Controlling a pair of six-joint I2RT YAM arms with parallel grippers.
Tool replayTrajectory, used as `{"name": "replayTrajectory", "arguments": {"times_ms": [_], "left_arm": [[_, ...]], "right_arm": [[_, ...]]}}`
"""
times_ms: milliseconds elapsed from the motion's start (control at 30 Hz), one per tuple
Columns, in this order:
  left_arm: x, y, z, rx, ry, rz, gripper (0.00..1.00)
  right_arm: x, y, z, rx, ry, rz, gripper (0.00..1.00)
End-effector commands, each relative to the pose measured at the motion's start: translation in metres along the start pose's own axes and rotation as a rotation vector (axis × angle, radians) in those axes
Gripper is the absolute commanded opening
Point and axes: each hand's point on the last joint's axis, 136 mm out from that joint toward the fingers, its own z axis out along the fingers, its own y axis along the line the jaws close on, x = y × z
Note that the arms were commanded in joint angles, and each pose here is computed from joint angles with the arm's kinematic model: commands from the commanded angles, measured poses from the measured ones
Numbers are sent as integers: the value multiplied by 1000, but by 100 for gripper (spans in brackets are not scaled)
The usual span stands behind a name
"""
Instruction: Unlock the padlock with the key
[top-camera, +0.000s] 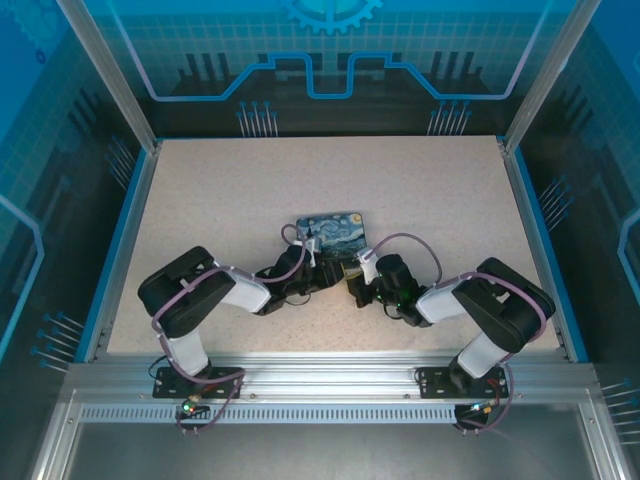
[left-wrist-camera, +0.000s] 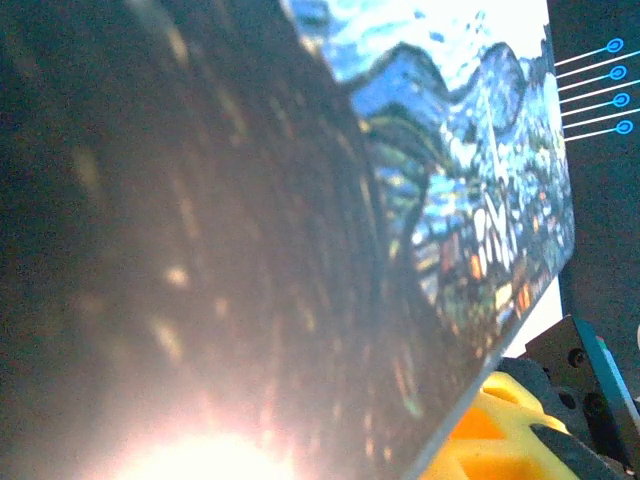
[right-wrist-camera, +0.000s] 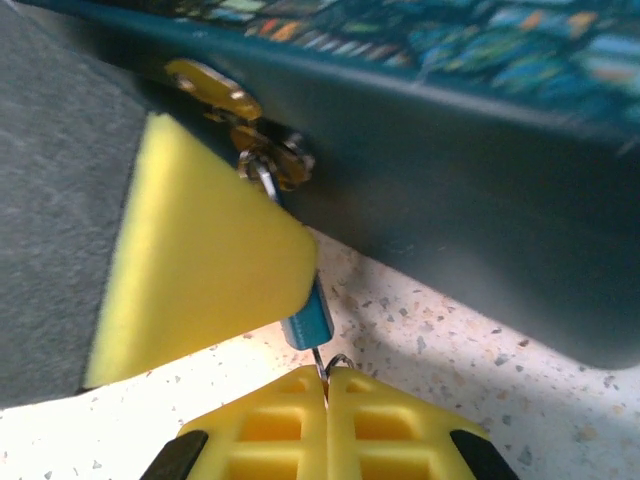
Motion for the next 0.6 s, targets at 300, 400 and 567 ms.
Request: {"name": "replayTrajectory", "arguments": {"times_ms": [300,400,567], "left_arm": [[-4,0,-28,-19,-37,38,59],[-7,4,-42,-24,-53,24,64],[-10,17,-59,21,-95,-86,65]], "right_arm": [[-9,10,-4,-9,-37,63,0],[-11,14,-5,-18,-36,90,0],[-13,17,-4,-20,-15,168,0]]}}
